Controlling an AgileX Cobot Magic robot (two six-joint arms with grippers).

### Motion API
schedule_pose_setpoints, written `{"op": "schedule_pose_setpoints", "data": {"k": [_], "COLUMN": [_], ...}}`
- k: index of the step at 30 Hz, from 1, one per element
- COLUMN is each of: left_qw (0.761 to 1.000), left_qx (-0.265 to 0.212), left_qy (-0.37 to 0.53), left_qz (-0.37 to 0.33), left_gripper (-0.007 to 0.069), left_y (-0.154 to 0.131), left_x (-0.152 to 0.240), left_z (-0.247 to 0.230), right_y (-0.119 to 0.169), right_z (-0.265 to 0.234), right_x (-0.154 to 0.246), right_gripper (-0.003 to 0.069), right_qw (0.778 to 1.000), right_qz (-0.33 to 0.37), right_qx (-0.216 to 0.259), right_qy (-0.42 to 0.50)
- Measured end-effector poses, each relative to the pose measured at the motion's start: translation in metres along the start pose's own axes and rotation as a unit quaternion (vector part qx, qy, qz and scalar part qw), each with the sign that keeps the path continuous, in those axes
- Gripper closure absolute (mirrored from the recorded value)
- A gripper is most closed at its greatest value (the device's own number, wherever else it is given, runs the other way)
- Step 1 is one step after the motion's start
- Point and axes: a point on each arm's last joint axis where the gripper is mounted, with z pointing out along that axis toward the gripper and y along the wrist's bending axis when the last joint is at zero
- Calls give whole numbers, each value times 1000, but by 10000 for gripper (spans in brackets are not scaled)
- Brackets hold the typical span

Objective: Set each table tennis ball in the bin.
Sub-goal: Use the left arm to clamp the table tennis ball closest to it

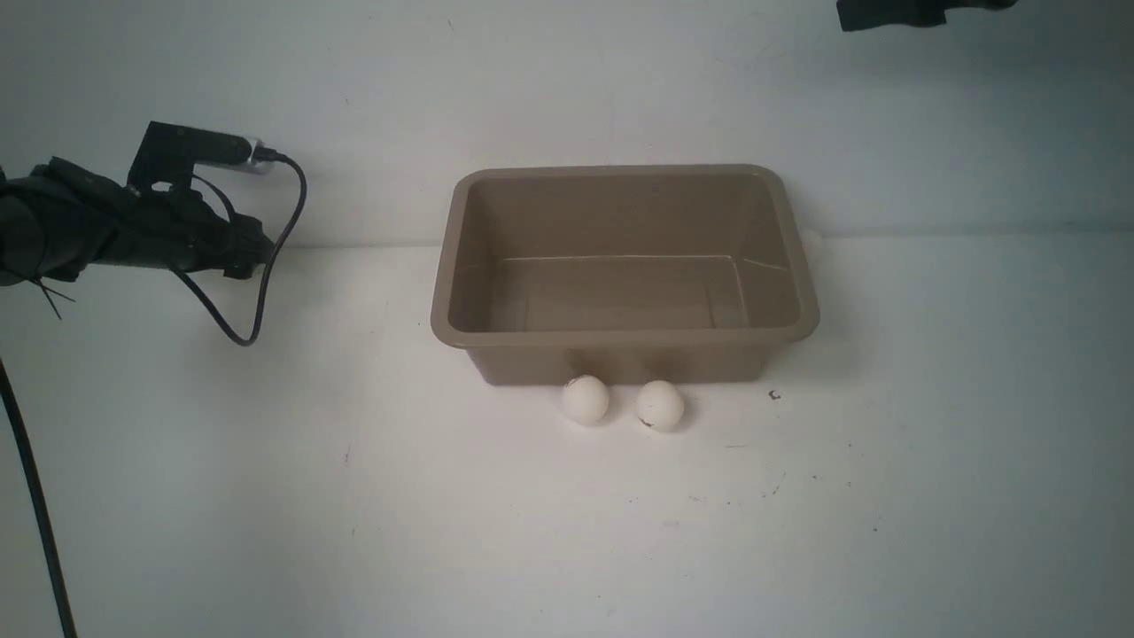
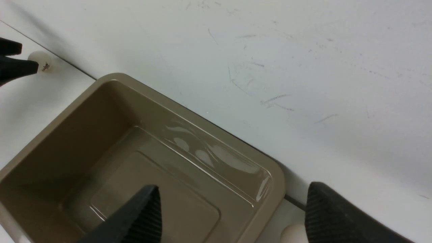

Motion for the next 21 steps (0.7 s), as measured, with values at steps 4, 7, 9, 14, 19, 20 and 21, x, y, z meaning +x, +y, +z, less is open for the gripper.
{"op": "schedule_pose_setpoints", "data": {"k": [4, 7, 9, 14, 19, 20, 21], "left_qw": [1000, 1000, 1000, 999, 1000, 1000, 999], "left_qx": [-8, -25, -31, -39, -17, -7, 6], "left_qy": [9, 4, 0, -6, 7, 12, 18], "left_qz": [2, 3, 4, 0, 17, 23, 27], "left_gripper": [84, 84, 96, 307, 597, 613, 624], "left_y": [1, 3, 3, 3, -1, -3, -5], "left_x": [12, 15, 14, 13, 15, 16, 16], "left_z": [12, 16, 16, 17, 17, 17, 16], "right_y": [0, 0, 0, 0, 0, 0, 0], "right_z": [0, 0, 0, 0, 0, 0, 0], "right_x": [0, 0, 0, 0, 0, -1, -1], "right_gripper": [144, 144, 144, 144, 144, 144, 144], "right_qw": [1000, 1000, 1000, 1000, 1000, 1000, 1000], "right_qz": [-1, -5, -9, -11, -11, -11, -11], "right_qx": [0, 0, 0, 0, 1, 2, 2], "right_qy": [0, 0, 0, 0, -2, -3, -4]}}
